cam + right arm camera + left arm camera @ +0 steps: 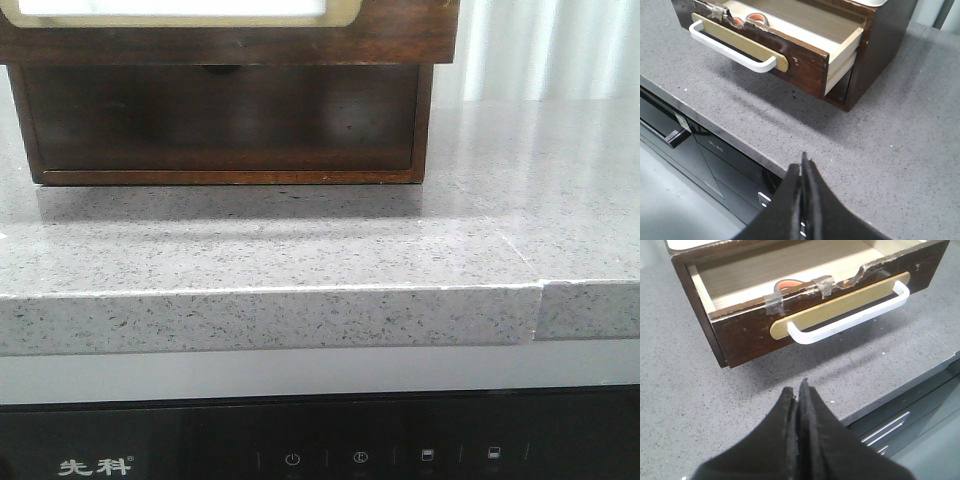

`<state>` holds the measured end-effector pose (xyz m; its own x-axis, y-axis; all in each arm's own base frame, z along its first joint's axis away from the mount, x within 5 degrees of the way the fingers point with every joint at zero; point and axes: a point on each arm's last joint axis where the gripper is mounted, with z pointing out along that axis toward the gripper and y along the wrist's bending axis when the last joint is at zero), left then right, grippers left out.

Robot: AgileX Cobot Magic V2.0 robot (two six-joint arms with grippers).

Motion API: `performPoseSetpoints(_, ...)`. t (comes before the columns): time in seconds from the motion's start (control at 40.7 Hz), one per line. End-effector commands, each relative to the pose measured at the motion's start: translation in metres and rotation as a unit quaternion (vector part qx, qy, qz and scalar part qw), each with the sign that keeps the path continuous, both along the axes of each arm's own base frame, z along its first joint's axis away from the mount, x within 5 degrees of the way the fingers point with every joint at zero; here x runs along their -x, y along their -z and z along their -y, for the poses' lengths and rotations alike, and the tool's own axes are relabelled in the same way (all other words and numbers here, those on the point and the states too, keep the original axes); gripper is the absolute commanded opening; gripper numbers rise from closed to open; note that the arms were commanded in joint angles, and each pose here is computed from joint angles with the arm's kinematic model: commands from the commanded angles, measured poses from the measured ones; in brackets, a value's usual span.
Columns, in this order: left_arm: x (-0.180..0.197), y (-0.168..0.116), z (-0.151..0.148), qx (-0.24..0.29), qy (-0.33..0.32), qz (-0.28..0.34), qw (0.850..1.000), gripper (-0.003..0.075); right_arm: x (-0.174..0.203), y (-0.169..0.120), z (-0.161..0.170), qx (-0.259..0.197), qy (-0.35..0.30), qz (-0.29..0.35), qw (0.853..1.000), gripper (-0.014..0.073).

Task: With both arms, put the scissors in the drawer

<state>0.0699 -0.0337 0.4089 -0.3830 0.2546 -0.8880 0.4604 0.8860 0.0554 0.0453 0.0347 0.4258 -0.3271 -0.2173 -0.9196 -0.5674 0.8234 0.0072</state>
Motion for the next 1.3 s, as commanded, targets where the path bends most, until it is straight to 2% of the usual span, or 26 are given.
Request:
performPoseSetpoints(0.0,0.000,-0.015,0.001,0.028,0.001,0.043,0.999,-0.0020,-0.002,-0.011,0.000,-0.022,0.005,0.036,0.999,-0.0123)
performPoseSetpoints(0.221,-0.003,-0.008,0.001,0.029,-0.005,0.038,0.999,-0.0020,-0.002,-0.011,0.000,-0.021,0.005,0.036,0.999,-0.0123)
performPoseSetpoints(0.32,-0.007,0.007,-0.002,0.023,-0.030,0.045,0.998,-0.0020,-0.002,-0.011,0.000,-0.021,0.005,0.036,0.999,-0.0123)
performPoseSetpoints(0.442,-0.012,0.031,-0.008,0.023,-0.070,0.082,0.994,-0.0020,-0.002,-0.011,0.000,-0.022,0.005,0.036,0.999,-0.0123)
performPoseSetpoints(0.565,-0.011,0.061,-0.016,0.043,-0.109,0.147,0.982,-0.0020,-0.002,-0.011,0.000,-0.022,0.005,0.036,0.999,-0.0123)
performPoseSetpoints(0.688,0.000,0.089,-0.023,0.063,-0.141,0.219,0.963,-0.0020,-0.002,-0.011,0.000,-0.022,0.005,0.036,0.999,-0.0123)
performPoseSetpoints(0.86,0.012,0.130,-0.029,0.098,-0.179,0.276,0.939,-0.0020,-0.002,-0.011,0.000,-0.022,0.005,0.036,0.999,-0.0123)
performPoseSetpoints(1.008,0.014,0.164,-0.033,0.109,-0.210,0.282,0.930,-0.0020,-0.002,-0.011,0.000,-0.022,0.005,0.036,0.999,-0.0123)
performPoseSetpoints(1.131,0.014,0.183,-0.035,0.104,-0.231,0.280,0.926,-0.0020,-0.002,-0.011,0.000,-0.022,0.005,0.036,0.999,-0.0123)
performPoseSetpoints(1.278,0.015,0.200,-0.036,0.125,-0.240,0.281,0.921,-0.0020,-0.002,-0.011,0.000,-0.022,0.005,0.036,0.999,-0.0123)
